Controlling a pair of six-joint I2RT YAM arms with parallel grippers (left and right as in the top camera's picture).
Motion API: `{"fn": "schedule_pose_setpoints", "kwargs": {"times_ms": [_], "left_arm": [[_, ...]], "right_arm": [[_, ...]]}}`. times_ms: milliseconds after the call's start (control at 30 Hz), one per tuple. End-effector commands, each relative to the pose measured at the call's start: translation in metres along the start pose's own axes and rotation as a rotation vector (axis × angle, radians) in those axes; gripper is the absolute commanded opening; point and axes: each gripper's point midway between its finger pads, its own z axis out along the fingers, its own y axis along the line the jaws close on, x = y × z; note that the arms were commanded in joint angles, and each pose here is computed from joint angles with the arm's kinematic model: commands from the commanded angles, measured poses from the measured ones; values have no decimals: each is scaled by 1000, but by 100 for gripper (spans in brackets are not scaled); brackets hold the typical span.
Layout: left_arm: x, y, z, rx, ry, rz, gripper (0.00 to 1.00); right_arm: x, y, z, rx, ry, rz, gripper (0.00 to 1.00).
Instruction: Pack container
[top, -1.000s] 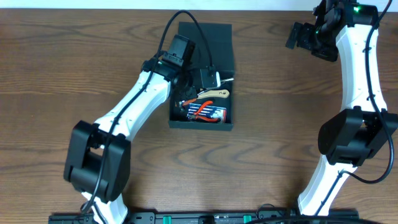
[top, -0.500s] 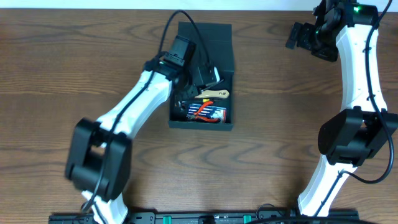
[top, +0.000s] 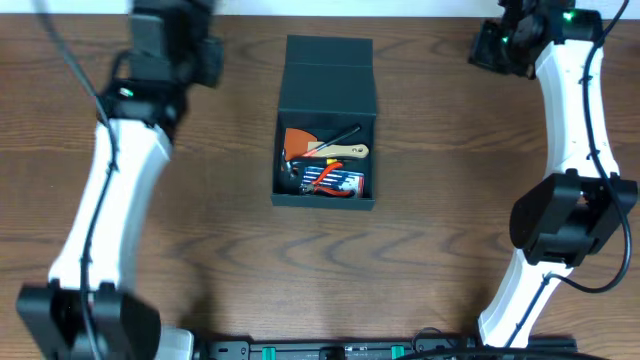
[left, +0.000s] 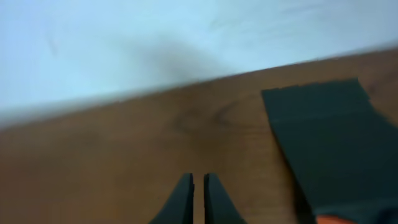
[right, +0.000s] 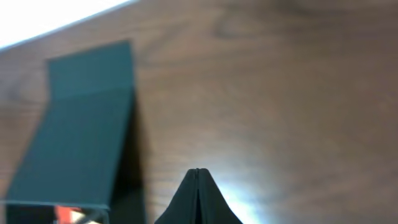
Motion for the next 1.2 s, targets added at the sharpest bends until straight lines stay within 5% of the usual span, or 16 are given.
{"fn": "schedule_pose_setpoints", "kwargs": {"times_ms": [0,200,633,1167], "left_arm": [[28,-9,35,239,95,-401,6],[52,-16,86,444,159,-625,6],[160,-29,166,474,421,-859,6],[187,-95,188,590,499,-854,6]], "right_arm": [[24,33,41,-198,94,-11,1],[40,59,92,-417,137,-23,1],[100,65,172,-521,310,21,1],[111,104,187,-570,287,-79,1]]}}
